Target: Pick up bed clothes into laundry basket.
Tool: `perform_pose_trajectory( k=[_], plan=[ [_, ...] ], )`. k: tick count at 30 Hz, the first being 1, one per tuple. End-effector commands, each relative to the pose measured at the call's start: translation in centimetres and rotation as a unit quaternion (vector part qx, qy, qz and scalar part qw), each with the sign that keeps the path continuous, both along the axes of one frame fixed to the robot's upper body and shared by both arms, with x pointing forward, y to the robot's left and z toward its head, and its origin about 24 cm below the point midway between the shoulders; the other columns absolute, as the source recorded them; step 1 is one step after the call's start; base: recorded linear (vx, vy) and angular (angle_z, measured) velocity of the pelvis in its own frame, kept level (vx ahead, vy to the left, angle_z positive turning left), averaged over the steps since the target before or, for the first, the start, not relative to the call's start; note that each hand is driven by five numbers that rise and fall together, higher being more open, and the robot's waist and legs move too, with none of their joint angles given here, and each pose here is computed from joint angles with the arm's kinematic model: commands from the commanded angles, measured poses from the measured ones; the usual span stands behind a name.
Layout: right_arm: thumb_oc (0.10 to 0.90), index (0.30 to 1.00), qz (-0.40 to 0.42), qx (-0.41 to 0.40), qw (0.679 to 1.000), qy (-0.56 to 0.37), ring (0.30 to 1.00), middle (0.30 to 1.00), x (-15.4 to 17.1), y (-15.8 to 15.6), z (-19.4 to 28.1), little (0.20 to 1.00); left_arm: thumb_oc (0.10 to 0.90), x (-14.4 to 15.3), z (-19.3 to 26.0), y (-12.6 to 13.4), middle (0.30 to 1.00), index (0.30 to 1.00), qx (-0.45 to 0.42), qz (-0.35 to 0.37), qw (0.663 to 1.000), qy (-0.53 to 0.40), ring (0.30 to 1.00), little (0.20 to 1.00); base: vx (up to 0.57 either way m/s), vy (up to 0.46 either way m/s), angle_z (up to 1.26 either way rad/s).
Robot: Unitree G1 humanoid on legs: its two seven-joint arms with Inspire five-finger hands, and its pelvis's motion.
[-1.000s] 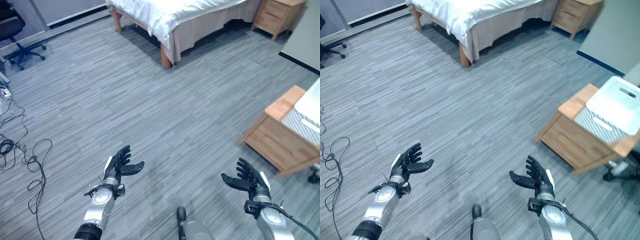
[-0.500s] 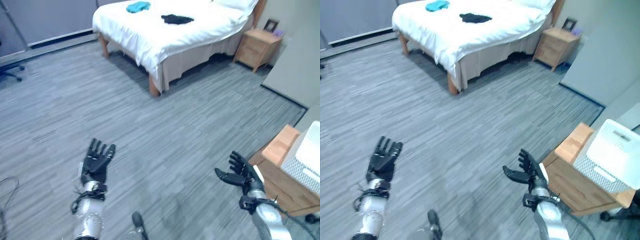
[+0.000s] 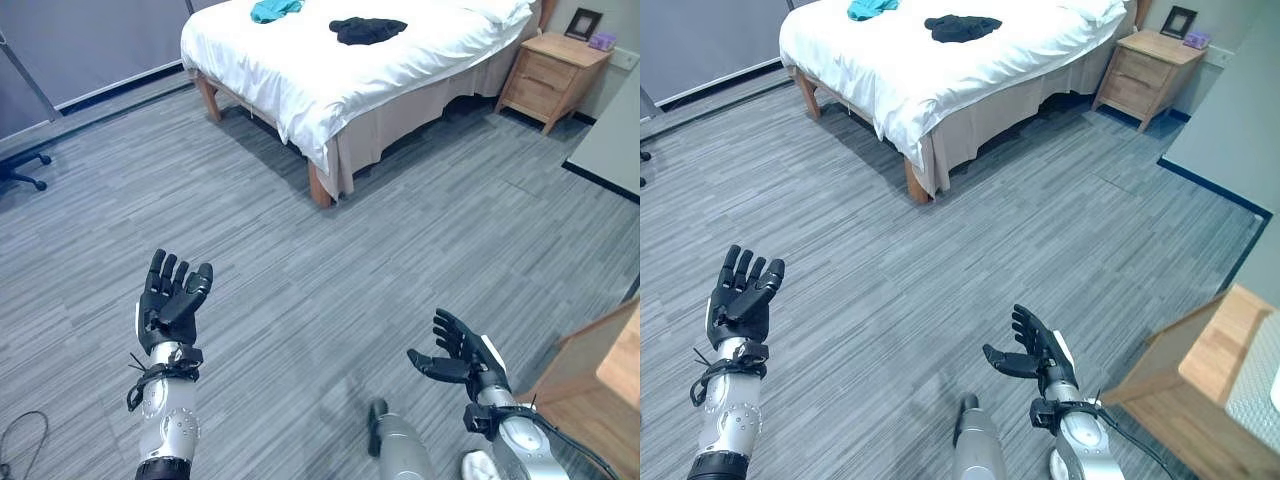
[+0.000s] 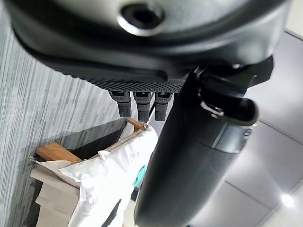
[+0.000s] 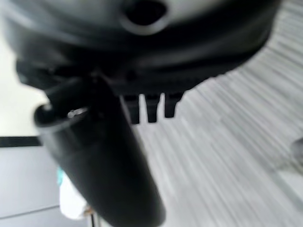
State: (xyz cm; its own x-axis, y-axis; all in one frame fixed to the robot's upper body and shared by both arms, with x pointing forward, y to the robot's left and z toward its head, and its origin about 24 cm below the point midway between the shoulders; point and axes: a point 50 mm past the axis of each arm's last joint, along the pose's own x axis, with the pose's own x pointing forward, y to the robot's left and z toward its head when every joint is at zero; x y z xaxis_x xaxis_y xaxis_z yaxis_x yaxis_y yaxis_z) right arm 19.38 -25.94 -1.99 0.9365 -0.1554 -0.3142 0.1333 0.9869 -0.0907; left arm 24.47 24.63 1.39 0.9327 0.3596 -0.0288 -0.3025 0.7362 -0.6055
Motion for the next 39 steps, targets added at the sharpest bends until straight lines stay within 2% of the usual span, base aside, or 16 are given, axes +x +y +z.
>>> perform_pose_trajectory(
  k=[1,4,10,14,16,23,31,39],
  plan=[
    [0.800,0.900,-0.006,-0.038,0.989,-0.142,0.900,0.900,3.2,-1.0,5.5,0.900,0.800,2.3,5.7,1.1,0.900,0.900,0.093,-0.019,0.988,-0.120,0.900,0.900,0.69,-0.230,-0.09],
    [0.800,0.900,-0.034,-0.045,0.989,-0.134,0.900,0.900,2.1,-2.5,5.3,0.900,0.800,2.0,4.7,0.0,0.900,0.900,0.069,-0.035,0.990,-0.114,0.900,0.900,0.65,-0.310,0.22],
    [0.800,0.900,-0.062,-0.036,0.984,-0.161,0.900,0.900,2.6,-3.4,6.4,0.900,0.800,1.6,4.4,0.9,0.900,0.900,0.060,-0.003,0.994,-0.097,0.900,0.900,0.39,-0.260,0.01],
    [0.800,0.900,-0.054,-0.024,0.985,-0.160,0.900,0.900,2.6,-3.3,6.3,0.900,0.800,1.2,3.5,1.1,0.900,0.900,0.049,0.002,0.995,-0.084,0.900,0.900,0.32,0.098,-0.38],
    [0.800,0.900,-0.027,-0.057,0.985,-0.159,0.900,0.900,2.9,-3.1,7.0,0.900,0.800,0.6,2.4,1.6,0.900,0.900,0.054,0.015,0.997,-0.056,0.900,0.900,0.31,0.253,-0.41],
    [0.800,0.900,-0.042,-0.072,0.985,-0.150,0.900,0.900,2.7,-3.7,6.8,0.900,0.800,0.5,1.7,1.5,0.900,0.900,0.040,0.009,0.998,-0.051,0.900,0.900,0.18,0.121,-0.40],
    [0.800,0.900,-0.033,-0.019,0.987,-0.156,0.900,0.900,3.0,-2.0,6.0,0.900,0.800,0.6,1.7,1.1,0.900,0.900,0.047,-0.001,0.998,-0.047,0.900,0.900,0.08,0.133,-0.26],
    [0.800,0.900,-0.028,-0.014,0.990,-0.140,0.900,0.900,2.6,-1.2,5.1,0.900,0.800,0.5,0.9,0.8,0.900,0.900,0.058,-0.012,0.998,-0.022,0.900,0.900,0.02,0.059,-0.07]
  ],
)
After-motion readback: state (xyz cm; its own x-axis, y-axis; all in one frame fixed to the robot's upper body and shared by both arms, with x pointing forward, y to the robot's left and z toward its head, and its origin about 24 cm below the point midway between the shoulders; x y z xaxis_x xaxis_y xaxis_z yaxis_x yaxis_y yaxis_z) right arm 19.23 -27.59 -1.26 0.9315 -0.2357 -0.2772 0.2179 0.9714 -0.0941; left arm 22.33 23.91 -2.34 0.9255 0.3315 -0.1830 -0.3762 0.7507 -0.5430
